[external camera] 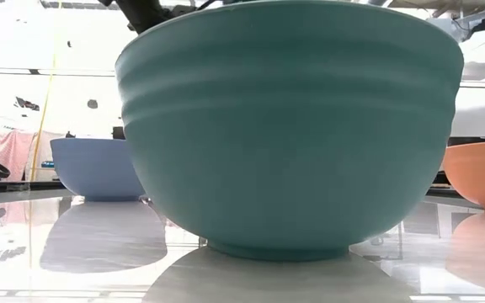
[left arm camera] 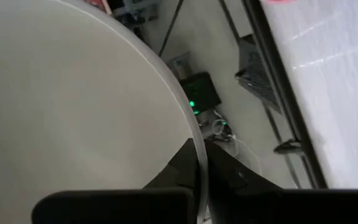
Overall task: Nest bowls inside each other
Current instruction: Stack the white bowl on top of the white patterned bowls
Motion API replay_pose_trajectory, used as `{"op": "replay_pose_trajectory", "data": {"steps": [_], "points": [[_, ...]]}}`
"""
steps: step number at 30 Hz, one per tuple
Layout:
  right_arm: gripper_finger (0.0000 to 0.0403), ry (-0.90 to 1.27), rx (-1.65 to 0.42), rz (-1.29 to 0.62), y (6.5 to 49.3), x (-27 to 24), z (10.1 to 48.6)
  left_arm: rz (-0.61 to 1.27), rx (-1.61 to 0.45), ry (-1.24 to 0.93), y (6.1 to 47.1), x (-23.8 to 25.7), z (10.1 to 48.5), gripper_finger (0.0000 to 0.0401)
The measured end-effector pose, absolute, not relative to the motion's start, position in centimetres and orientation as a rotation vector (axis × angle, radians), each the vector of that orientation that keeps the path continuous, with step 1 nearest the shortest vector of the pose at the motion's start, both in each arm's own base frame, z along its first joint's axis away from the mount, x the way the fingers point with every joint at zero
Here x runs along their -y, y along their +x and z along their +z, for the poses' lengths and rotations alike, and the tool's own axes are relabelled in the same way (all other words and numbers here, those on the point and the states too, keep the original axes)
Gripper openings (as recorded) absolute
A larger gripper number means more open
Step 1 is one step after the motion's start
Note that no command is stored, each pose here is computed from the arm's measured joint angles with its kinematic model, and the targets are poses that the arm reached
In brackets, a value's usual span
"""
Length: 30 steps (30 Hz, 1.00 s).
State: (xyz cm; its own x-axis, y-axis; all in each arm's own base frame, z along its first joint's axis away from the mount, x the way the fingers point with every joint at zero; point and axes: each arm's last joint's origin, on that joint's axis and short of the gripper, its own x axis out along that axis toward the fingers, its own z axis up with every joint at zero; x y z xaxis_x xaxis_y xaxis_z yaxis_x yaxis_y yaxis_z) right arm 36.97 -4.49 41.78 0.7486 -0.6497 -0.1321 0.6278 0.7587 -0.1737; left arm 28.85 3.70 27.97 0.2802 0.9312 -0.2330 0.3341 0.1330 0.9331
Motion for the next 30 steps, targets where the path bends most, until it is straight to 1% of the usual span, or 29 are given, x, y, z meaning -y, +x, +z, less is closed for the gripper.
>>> {"op": "replay_pose_trajectory", "data": {"steps": [8,13,16,18,20,22,24,25,26,30], "points": [[0.0221,-0.073,-0.266,-0.763,36.6,6.1,40.8,0.686,-1.191,1.477,30.0,-3.1,28.7,0.0000],[0.0220,-0.033,-0.276,-0.781,36.3,7.2,40.6,0.694,-1.152,1.520,30.4,-2.5,29.5,0.0000],[0.0210,0.005,-0.292,-0.778,36.2,7.5,40.3,0.686,-1.123,1.528,30.5,-2.2,29.7,0.0000],[0.0188,0.012,-0.305,-0.769,36.1,7.7,40.2,0.680,-1.118,1.530,30.5,-2.1,29.6,0.0000],[0.0151,0.012,-0.312,-0.771,36.1,7.7,40.1,0.674,-1.113,1.532,30.6,-2.0,29.6,0.0000],[0.0102,0.033,-0.320,-0.785,36.0,7.7,39.9,0.653,-1.095,1.538,30.6,-1.8,29.6,0.0001],[0.0044,0.057,-0.334,-0.802,35.9,7.7,39.7,0.618,-1.058,1.542,30.7,-1.5,29.6,0.0004],[0.0025,0.062,-0.348,-0.808,35.8,7.8,39.5,0.603,-1.035,1.538,30.8,-1.4,29.6,0.0007],[0.0017,0.066,-0.362,-0.812,35.7,7.9,39.4,0.586,-1.013,1.536,30.8,-1.2,29.6,0.0011],[0.0012,0.104,-0.403,-0.807,35.5,8.2,38.9,0.556,-0.922,1.496,30.9,-0.2,29.7,0.0044]]}}
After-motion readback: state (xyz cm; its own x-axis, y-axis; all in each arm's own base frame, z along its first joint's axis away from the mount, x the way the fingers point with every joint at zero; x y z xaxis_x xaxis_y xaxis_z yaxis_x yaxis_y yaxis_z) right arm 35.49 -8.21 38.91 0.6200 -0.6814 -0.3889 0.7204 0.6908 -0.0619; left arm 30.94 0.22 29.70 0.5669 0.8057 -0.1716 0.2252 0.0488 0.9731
